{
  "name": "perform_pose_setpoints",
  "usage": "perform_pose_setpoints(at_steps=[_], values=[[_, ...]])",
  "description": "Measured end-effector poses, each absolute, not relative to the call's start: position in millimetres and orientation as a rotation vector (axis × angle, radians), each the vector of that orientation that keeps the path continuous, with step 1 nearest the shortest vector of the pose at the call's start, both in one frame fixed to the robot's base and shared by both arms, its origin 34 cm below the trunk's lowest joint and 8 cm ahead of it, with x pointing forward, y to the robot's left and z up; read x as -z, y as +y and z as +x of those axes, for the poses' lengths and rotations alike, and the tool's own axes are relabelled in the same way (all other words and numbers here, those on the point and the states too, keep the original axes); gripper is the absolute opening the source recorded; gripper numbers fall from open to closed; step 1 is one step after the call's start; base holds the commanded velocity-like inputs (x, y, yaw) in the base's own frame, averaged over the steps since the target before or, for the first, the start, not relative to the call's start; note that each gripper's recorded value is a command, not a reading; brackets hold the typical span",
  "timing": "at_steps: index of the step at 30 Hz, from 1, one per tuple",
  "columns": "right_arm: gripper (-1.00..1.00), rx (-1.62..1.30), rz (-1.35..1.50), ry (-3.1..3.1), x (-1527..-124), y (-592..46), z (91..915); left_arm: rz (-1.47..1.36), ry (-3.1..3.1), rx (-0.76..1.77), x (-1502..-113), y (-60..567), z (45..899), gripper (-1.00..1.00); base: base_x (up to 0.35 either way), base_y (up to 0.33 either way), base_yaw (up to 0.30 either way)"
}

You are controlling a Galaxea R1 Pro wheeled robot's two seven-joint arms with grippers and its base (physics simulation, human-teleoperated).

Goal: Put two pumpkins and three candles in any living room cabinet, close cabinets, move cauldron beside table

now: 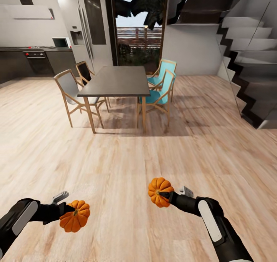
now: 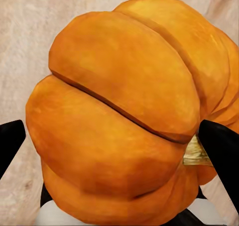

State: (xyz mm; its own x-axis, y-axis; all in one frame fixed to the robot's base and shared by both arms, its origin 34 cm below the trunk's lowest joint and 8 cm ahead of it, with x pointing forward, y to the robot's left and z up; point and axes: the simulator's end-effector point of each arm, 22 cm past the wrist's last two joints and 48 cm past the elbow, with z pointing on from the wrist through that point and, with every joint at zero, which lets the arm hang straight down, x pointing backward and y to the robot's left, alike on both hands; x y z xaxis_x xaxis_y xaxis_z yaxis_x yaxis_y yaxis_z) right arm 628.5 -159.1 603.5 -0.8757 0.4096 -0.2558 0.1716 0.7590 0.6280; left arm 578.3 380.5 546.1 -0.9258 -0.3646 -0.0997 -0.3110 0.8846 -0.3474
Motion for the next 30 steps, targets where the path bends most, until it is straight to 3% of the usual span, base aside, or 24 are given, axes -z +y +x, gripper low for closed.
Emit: perform_pose_setpoints(at_steps=[11,19,25,30], values=[[-1.00,-0.829,0.440,2.534,-625,-165,639,-0.523,2.899,0.453,-564,386,579,-1.00,0.000,0.000,0.290],[-1.00,-0.734,0.504,2.492,-610,-182,641,-0.579,2.918,0.054,-538,397,566,-1.00,0.000,0.000,0.281],[-1.00,-0.698,0.545,2.518,-601,-196,632,-0.627,2.958,-0.117,-523,368,545,-1.00,0.000,0.000,0.263],[-1.00,-0.528,0.476,2.603,-588,-232,616,-0.717,2.996,-0.280,-502,380,498,-1.00,0.000,0.000,0.260]])
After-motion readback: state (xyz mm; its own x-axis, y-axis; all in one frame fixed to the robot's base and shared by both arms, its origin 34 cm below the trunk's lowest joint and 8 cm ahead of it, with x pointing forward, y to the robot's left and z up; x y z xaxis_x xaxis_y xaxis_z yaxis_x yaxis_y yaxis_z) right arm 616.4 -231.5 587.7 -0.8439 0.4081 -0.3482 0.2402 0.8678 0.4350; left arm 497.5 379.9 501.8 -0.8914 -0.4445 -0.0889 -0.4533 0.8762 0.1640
